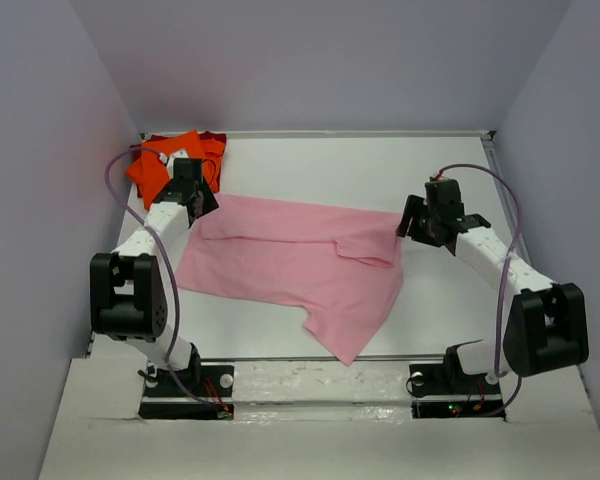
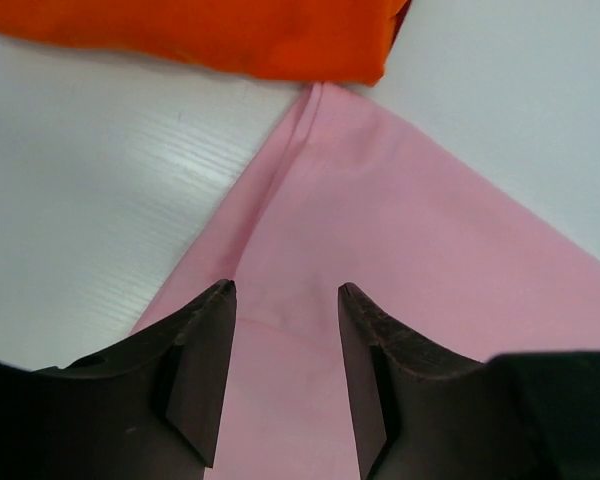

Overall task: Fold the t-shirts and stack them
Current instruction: Fold the tshirt

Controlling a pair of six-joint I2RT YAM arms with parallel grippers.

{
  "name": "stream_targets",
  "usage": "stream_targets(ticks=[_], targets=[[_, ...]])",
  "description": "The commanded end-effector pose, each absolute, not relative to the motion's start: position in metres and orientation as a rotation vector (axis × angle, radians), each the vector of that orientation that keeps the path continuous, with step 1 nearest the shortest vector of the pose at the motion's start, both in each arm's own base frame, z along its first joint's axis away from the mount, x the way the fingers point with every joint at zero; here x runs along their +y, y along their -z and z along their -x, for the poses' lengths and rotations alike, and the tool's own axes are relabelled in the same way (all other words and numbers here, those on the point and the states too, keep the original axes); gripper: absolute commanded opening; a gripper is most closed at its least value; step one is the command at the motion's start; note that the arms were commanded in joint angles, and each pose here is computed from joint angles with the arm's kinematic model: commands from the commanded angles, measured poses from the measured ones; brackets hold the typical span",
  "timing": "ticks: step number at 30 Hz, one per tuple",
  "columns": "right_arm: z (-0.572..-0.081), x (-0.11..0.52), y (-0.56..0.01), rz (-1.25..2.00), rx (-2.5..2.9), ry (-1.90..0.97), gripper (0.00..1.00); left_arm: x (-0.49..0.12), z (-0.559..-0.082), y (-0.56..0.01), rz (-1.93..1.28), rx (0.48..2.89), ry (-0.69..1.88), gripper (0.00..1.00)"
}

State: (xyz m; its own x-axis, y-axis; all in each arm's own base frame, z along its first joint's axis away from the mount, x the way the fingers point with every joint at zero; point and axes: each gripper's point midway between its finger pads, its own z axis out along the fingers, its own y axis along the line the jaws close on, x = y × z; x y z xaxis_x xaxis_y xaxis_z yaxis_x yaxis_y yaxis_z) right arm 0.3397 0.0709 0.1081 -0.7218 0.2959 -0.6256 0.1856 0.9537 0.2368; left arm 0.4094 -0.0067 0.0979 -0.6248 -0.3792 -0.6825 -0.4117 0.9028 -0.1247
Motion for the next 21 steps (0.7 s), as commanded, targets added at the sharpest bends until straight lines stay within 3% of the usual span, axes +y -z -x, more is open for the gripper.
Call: stream_targets(ticks=[1,11,19,21], targets=[[-0.363,0.091,-0.122,-0.285,2.366,-0.244,0.66,-0.017,-0.429,-0.182,0.534,2.110,0.085,0.55],[-0.412,0.132,-0.106,-0.188,2.403,-0.302,0.64,-0.040,-0.405,-0.236,0.370,1.948,0.256,0.56],[-0.427,0.136,-0.084,-0.184,2.448,-0.279,0.63,-0.057,-0.396,-0.245,0.325,1.897,0.375,0.56],[-0.426,0.135,-0.072,-0.181,2.477,-0.264,0.58,-0.059,-0.397,-0.247,0.324,1.895,0.391,0.56]])
